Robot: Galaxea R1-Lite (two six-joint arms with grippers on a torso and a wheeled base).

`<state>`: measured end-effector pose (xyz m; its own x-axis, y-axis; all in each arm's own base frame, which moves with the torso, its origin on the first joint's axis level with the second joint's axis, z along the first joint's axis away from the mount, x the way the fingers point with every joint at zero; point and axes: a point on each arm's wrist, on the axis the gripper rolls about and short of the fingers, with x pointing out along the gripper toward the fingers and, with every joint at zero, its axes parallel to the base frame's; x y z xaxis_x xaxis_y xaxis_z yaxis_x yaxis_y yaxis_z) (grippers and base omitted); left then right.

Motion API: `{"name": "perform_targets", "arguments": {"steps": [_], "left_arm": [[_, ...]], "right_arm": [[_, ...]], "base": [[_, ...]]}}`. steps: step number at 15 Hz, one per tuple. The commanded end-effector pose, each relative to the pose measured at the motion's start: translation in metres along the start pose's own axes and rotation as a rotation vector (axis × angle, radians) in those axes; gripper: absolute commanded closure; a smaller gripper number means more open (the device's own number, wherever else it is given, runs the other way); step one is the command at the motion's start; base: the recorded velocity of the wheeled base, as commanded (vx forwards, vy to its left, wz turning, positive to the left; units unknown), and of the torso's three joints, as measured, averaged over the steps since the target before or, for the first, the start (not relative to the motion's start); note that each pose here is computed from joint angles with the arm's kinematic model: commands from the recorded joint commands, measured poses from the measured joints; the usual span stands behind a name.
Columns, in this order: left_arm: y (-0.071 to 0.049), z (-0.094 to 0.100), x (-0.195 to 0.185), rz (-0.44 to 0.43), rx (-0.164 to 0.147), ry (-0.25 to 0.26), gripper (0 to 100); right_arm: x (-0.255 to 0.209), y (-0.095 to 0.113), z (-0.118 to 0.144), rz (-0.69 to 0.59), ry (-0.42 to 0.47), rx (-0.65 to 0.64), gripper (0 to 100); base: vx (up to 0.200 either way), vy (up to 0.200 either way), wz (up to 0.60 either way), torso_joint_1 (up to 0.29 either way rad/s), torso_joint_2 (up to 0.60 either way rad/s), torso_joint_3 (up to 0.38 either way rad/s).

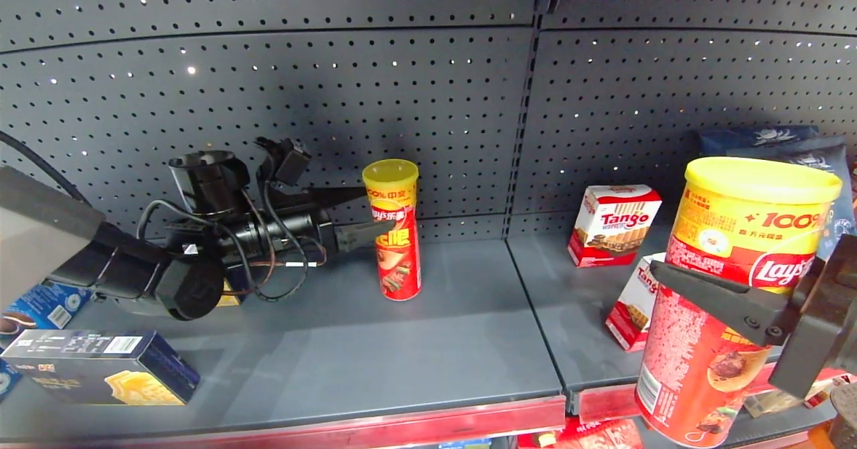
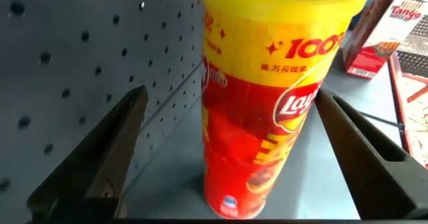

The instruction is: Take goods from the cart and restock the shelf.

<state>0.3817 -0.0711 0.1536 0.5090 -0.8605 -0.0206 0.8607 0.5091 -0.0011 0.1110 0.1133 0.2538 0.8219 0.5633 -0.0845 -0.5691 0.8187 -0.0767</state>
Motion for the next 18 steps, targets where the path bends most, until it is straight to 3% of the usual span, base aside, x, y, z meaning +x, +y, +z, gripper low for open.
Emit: {"name": "perform_targets", "arguments": {"steps": [1,13,18], "left_arm": [[0.003,-0.001,0.003,-0.031,0.000,-0.003,0],[-0.014,-0.003,0.020,-0.097,-0.006,0.003,0],[-0.014,-0.007,0.022,-0.099,-0.013,0.009,0]], "right_arm": [[0.000,-0.001,0.000,-0.003,-0.001,0.000,100],[0.000,-0.002,-0.001,-0.011,0.003,0.000,100],[0.000,-0.002,0.000,-0.013,0.002,0.000,100]], "base": [[0.000,0.000,0.00,0.000,0.00,0.000],[0.000,0.000,0.00,0.000,0.00,0.000],[0.000,0.000,0.00,0.000,0.00,0.000]]}}
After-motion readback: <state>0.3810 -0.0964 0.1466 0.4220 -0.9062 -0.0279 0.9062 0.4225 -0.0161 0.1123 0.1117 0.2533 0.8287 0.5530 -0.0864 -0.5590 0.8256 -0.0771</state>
